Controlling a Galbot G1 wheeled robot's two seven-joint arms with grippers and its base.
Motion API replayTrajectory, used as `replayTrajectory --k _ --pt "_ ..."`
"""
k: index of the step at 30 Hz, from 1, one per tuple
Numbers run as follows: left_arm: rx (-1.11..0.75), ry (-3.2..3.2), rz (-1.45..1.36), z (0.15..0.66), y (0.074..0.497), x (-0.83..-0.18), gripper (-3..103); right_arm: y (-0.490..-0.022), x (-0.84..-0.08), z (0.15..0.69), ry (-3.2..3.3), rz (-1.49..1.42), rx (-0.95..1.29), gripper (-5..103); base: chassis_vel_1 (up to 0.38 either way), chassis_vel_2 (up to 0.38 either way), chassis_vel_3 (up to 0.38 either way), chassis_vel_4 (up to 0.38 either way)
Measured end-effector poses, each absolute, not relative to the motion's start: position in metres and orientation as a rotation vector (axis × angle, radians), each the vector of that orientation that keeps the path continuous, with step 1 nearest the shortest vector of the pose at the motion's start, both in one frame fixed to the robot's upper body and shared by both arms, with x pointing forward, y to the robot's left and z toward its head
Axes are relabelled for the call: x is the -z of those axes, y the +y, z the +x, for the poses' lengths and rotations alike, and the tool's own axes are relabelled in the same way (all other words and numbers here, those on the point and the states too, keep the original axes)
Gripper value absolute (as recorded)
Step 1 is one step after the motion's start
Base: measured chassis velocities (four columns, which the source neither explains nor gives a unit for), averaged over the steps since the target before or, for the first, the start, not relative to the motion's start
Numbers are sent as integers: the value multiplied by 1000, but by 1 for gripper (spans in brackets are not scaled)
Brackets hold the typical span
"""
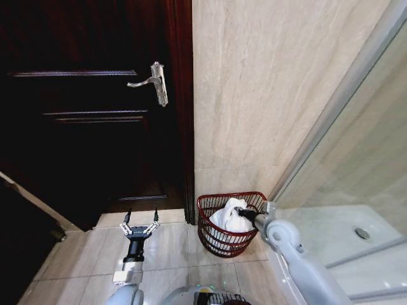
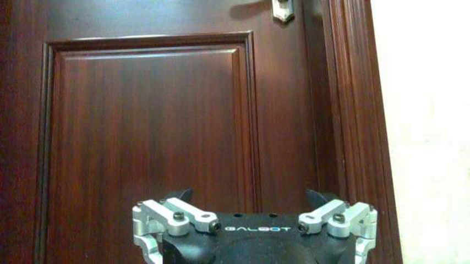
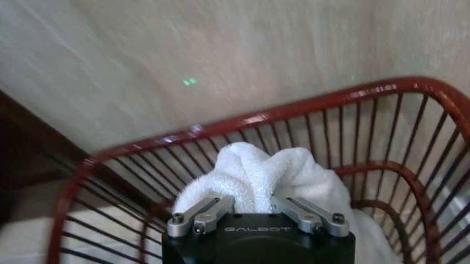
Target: Discard the used towel into the hamper.
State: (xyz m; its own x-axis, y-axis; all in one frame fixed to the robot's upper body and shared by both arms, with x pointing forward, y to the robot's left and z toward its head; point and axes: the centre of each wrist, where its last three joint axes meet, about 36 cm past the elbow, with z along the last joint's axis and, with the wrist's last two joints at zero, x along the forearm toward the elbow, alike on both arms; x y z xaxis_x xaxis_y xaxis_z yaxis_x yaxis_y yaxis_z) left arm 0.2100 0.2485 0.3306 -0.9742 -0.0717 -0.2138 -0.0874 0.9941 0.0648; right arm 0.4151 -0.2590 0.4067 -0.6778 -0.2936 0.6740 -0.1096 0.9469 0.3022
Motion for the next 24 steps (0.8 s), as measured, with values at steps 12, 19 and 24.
replayTrajectory --k 12,19,24 --pt "-133 2937 -114 206 249 -328 100 -263 -368 427 -2294 280 14 8 0 0 0 0" --pt "-160 2941 -100 208 249 -329 100 -252 -375 430 -2322 281 -16 25 0 0 0 0" --pt "-165 2942 -94 208 248 -329 100 -249 -386 432 -2331 288 -22 41 0 0 0 0"
